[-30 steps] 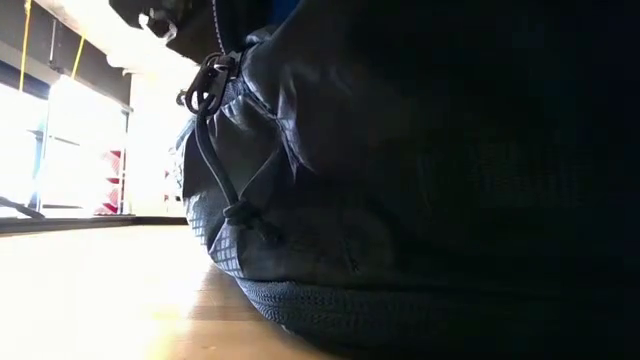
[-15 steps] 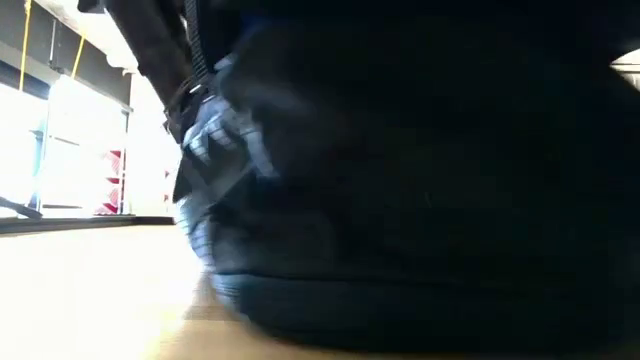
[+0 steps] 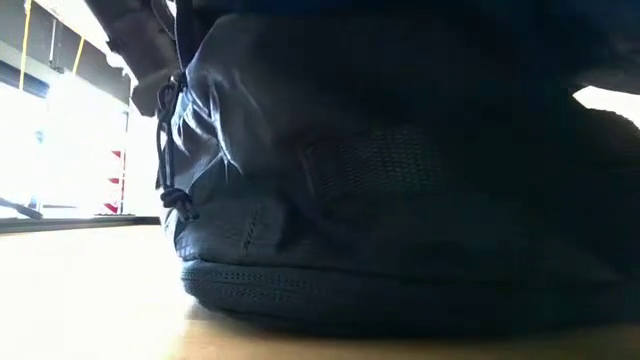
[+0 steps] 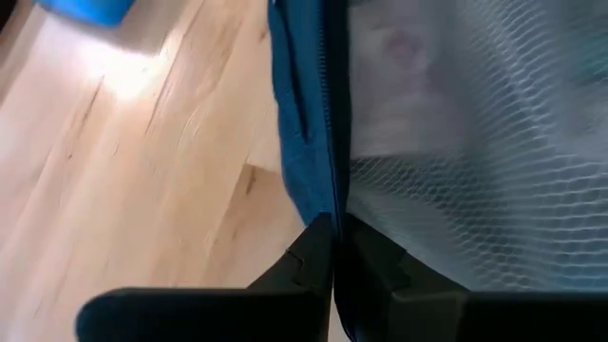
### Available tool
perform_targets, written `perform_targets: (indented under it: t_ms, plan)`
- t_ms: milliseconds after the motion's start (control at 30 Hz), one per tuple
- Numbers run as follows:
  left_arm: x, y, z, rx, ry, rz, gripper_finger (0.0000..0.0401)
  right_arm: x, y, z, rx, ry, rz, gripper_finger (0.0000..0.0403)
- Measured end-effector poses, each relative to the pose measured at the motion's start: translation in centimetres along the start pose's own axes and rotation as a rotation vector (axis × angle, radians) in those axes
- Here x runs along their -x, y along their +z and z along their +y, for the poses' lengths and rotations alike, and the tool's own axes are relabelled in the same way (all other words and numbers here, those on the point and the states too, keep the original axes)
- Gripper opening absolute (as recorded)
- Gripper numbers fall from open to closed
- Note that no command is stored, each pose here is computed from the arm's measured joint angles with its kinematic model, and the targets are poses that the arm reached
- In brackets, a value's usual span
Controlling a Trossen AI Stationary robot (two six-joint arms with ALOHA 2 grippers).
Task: Unpack backpack
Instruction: Put the blue zipper bag in the black backpack
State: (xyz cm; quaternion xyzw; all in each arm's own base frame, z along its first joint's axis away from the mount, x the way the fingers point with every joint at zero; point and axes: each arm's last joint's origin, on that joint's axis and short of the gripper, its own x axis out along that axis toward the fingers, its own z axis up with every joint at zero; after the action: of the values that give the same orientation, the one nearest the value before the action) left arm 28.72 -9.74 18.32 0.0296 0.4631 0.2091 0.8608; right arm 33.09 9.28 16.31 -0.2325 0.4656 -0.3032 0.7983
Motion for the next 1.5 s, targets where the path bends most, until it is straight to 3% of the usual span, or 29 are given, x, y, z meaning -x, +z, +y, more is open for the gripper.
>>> perform_targets:
  t_ms: [100, 267, 367, 467, 567, 800, 967, 1133, 1233, 1367, 1500]
  plan:
    - [0.3, 0.2, 0.0, 0.013, -0.010, -0.023, 0.0000, 0.4, 0.6, -0.3, 0.019, -0.034, -0.025, 0.0001]
    - [0.3, 0.3, 0.0, 0.023, -0.008, -0.037, 0.0000, 4.0, 3.1, -0.7, 0.025, -0.021, -0.170, 0.0024]
    - [0.3, 0.3, 0.0, 0.039, -0.005, -0.038, 0.0000, 5.8, 4.2, -0.2, 0.029, 0.087, -0.271, 0.0050]
    - [0.6, 0.5, 0.1, 0.054, -0.010, -0.046, 0.0000, 6.5, 5.3, 0.7, 0.046, 0.272, -0.386, 0.0077]
    - [1.5, 0.7, 0.4, 0.069, -0.029, -0.073, 0.0000, 5.1, 6.3, 1.4, 0.015, 0.453, -0.492, 0.0092]
    - [3.3, 0.6, 0.2, 0.070, -0.043, -0.132, 0.0000, -0.1, 7.9, 1.5, -0.097, 0.644, -0.588, 0.0083]
    - [3.2, 0.6, 0.1, 0.067, -0.029, -0.138, 0.0000, -3.4, 8.1, 2.5, -0.133, 0.742, -0.560, 0.0062]
    - [3.4, 0.5, -0.1, 0.050, -0.012, -0.156, 0.0000, -6.1, 7.2, 4.0, -0.121, 0.766, -0.466, 0.0024]
    - [4.0, 0.4, -0.2, 0.031, -0.043, -0.160, 0.0000, -6.8, 6.7, 3.9, -0.142, 0.712, -0.389, 0.0004]
    - [5.2, 0.4, -0.2, 0.036, -0.063, -0.196, 0.0000, -7.3, 6.3, 3.6, -0.178, 0.601, -0.324, 0.0005]
    - [5.6, 0.3, -0.1, 0.033, -0.054, -0.204, 0.0000, -7.2, 6.2, 3.6, -0.171, 0.597, -0.316, 0.0001]
